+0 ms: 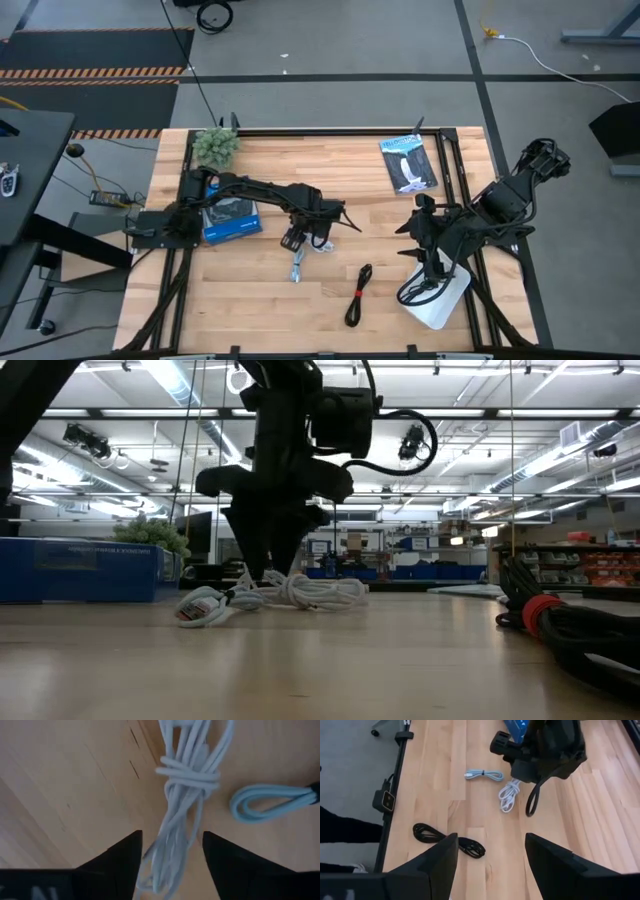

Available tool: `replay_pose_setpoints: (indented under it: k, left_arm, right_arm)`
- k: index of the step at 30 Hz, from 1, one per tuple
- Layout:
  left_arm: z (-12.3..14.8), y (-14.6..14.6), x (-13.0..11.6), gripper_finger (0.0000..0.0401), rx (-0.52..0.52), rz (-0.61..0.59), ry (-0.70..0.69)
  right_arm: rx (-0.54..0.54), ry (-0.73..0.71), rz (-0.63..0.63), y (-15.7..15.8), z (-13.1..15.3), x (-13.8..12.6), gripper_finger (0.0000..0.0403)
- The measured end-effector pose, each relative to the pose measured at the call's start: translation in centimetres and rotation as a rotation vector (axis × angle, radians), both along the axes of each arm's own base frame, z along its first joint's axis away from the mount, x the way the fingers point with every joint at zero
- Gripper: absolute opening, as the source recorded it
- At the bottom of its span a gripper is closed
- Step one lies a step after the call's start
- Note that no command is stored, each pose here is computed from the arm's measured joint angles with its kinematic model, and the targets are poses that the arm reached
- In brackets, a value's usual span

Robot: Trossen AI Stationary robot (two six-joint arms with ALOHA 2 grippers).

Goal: Pick and place USB-C Cables
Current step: Put the white charger cable into the white bin

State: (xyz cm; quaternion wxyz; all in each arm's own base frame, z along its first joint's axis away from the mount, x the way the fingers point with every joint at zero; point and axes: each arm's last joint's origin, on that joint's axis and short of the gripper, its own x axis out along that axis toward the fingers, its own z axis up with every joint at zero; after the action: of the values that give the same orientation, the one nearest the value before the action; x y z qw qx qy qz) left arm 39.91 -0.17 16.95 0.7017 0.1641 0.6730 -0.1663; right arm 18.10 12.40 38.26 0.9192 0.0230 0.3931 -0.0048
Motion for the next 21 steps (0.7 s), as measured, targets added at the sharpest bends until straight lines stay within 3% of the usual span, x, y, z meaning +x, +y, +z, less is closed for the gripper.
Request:
replay_pose_setpoints:
  k: [11,14,19,21]
  left_arm:
    - [-0.8,0.0,0.0,0.0072,0.007,0.019,0.035]
    - [-0.1,0.2,-0.3,0.0024,0.024,0.103,0.040]
    - [2.6,0.5,-0.9,0.0024,-0.010,0.263,0.042]
    - [4.8,0.5,-0.9,0.0024,-0.025,0.322,-0.041]
  right_arm:
    - [-0.004,0.006,0.002,0.0,-0.1,0.0,0.0237]
    - [-0.008,0.016,0.003,0.0,-0.1,-0.1,0.0237]
    - [-0.005,-0.009,-0.007,-0.4,0.3,-0.5,0.0237]
    - [-0.013,-0.048,-0.005,-0.8,0.8,-0.9,0.0237]
